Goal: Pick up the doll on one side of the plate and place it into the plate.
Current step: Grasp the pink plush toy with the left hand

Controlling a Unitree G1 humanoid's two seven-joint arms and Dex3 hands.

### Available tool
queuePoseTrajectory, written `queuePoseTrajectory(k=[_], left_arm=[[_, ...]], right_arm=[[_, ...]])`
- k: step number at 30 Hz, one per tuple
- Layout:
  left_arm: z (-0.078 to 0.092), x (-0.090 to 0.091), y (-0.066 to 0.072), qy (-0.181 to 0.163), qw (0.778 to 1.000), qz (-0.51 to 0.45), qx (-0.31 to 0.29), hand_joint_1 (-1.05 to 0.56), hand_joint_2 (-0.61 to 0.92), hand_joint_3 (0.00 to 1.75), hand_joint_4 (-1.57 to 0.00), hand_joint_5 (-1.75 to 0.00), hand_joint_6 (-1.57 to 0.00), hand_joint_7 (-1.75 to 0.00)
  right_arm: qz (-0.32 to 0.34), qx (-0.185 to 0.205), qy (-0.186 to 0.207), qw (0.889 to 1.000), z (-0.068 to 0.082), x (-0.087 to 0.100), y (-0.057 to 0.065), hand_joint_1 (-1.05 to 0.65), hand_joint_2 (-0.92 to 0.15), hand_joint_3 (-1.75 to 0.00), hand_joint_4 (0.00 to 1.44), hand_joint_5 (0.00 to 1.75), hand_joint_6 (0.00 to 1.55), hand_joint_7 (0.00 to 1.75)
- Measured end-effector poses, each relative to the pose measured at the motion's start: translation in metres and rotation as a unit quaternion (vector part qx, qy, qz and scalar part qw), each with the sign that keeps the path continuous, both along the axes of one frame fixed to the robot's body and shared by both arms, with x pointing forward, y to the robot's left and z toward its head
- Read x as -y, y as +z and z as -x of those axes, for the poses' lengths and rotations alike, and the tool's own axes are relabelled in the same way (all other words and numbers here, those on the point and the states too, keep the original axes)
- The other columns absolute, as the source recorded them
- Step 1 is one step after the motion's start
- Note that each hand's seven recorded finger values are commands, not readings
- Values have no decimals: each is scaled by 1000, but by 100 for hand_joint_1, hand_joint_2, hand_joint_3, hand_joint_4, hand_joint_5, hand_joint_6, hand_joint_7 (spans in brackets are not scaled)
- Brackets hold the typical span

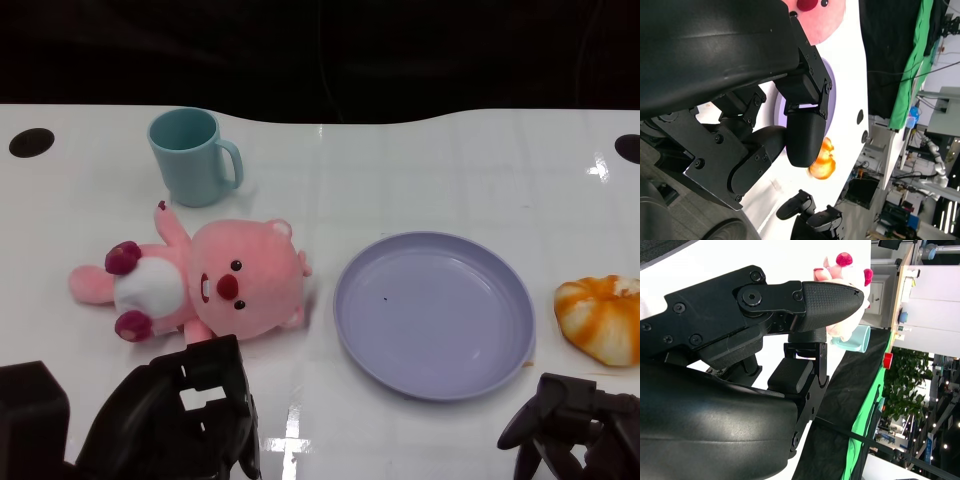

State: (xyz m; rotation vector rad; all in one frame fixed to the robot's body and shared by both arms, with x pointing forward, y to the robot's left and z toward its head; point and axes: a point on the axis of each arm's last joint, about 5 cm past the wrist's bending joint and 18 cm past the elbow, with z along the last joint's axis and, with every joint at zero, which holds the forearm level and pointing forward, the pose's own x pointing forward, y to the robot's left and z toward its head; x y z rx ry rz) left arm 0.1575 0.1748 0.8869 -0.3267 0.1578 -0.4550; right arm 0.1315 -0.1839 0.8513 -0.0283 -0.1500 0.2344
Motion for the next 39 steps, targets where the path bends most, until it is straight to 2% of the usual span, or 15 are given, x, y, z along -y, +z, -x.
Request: queuePoseTrajectory(k=[5, 8, 15, 18, 21, 24, 26, 30, 35, 39], left_arm=[[-1, -2, -1, 14, 1000, 25, 2, -20, 32, 136, -71, -156, -71, -125], [-1, -5, 0, 24, 999, 35, 4, -23, 46, 112, -63, -142, -66, -104], [-4, -10, 4, 41, 998, 37, 28, -24, 56, 92, -46, -125, -51, -73], [-7, -11, 7, 44, 998, 37, 38, -28, 62, 77, -42, -113, -51, -57], [-7, -12, 8, 46, 997, 33, 49, -35, 69, 58, -29, -107, -46, -43], [-10, -15, 14, 45, 995, -3, 85, -47, 85, 25, -17, -97, -42, -27], [-13, -18, 18, 40, 992, -29, 115, -52, 91, 14, -10, -90, -39, -19], [-19, -23, 24, 28, 984, -72, 164, -57, 92, 14, -1, -82, -31, -12], [-30, -33, 38, 13, 963, -158, 217, -62, 92, 11, 0, -56, -25, -6], [-35, -37, 48, 5, 945, -219, 243, -67, 92, 10, 0, -48, -22, -4]], right_arm=[[4, 8, 2, 1000, 0, 0, 1, -93, -92, -46, 92, 143, 90, 111], [4, 8, 3, 1000, 0, -1, 1, -94, -92, -45, 92, 144, 91, 111], [2, 8, 7, 1000, 0, -3, 1, -94, -92, -45, 93, 145, 90, 112], [1, 8, 10, 1000, -1, -4, 1, -94, -92, -45, 93, 145, 90, 112], [-1, 10, 11, 1000, -2, -5, 1, -94, -92, -44, 93, 145, 90, 112], [-3, 12, 13, 1000, -3, -7, 1, -94, -92, -45, 92, 145, 90, 112], [-4, 14, 14, 1000, -4, -8, 2, -93, -92, -44, 92, 145, 90, 112], [-6, 15, 16, 1000, -5, -9, 2, -93, -92, -44, 92, 145, 90, 112], [-6, 14, 16, 1000, -6, -10, 1, -93, -92, -43, 92, 145, 90, 112], [-6, 14, 16, 1000, -6, -10, 1, -92, -92, -44, 92, 146, 89, 112]])
